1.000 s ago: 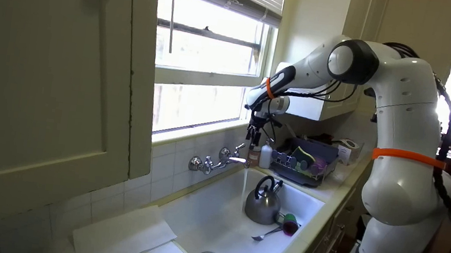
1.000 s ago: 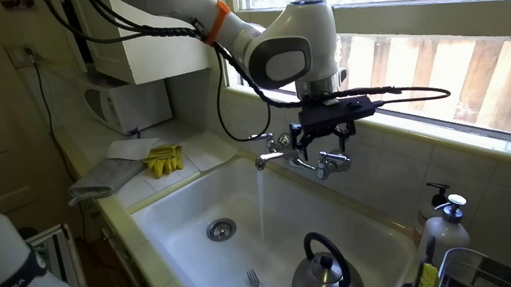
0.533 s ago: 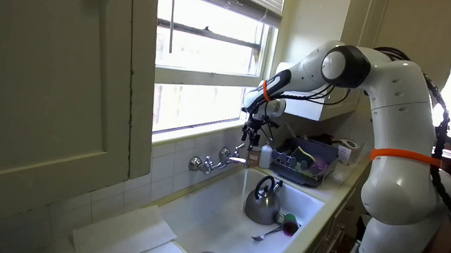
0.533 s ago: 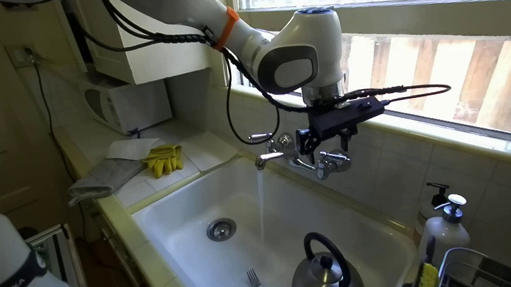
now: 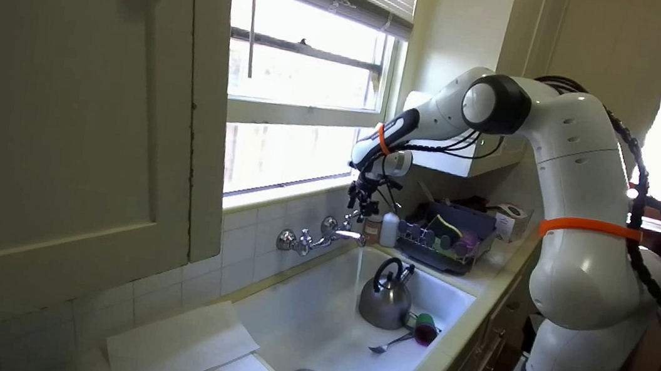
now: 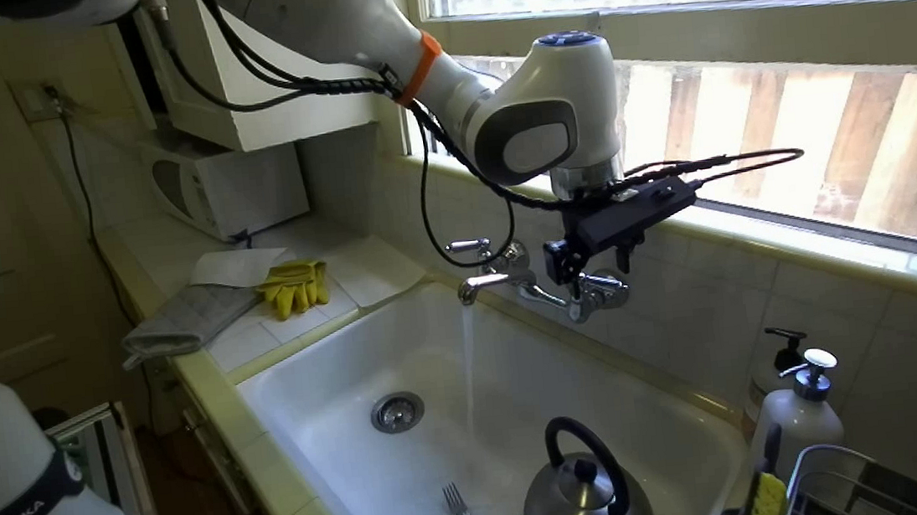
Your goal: Turn on the water to the faucet by turning both handles
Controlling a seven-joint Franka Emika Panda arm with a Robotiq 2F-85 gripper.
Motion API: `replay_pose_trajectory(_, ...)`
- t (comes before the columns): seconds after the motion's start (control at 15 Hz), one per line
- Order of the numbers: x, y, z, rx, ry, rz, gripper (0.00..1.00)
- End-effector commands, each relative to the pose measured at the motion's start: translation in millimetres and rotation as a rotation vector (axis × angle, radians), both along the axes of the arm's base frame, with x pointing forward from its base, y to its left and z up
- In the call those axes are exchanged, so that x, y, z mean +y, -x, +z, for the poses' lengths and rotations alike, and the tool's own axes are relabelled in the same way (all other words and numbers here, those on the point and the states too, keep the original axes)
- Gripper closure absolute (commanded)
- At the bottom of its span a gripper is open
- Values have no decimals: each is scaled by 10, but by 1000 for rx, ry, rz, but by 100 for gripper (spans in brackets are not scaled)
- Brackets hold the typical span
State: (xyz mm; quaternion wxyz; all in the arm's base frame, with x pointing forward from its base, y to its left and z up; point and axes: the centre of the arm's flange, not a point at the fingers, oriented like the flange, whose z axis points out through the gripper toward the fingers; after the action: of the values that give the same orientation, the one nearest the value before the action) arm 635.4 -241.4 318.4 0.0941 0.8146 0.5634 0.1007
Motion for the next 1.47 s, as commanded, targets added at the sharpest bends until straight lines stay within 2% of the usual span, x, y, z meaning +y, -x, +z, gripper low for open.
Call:
replay_pose_trajectory(0.0,-73,-97,-84,-21,14,55,42)
replay_pose_trajectory(0.4,-107,-133,-130,-9,32,87,88)
replay_pose_trajectory(0.47,-113,-131,-126,-3,38,100,93)
replay_pose_trajectory(0.67,-95,-125,-131,17,48,121,94)
replay_pose_trajectory(0.87,-82,-120,-93,40,53,87,94)
replay_pose_trajectory(1.13,-29,-75,-69,65,35,-46,94)
replay_pose_trajectory(1.4,24,-80,-71,91,24,-235,94)
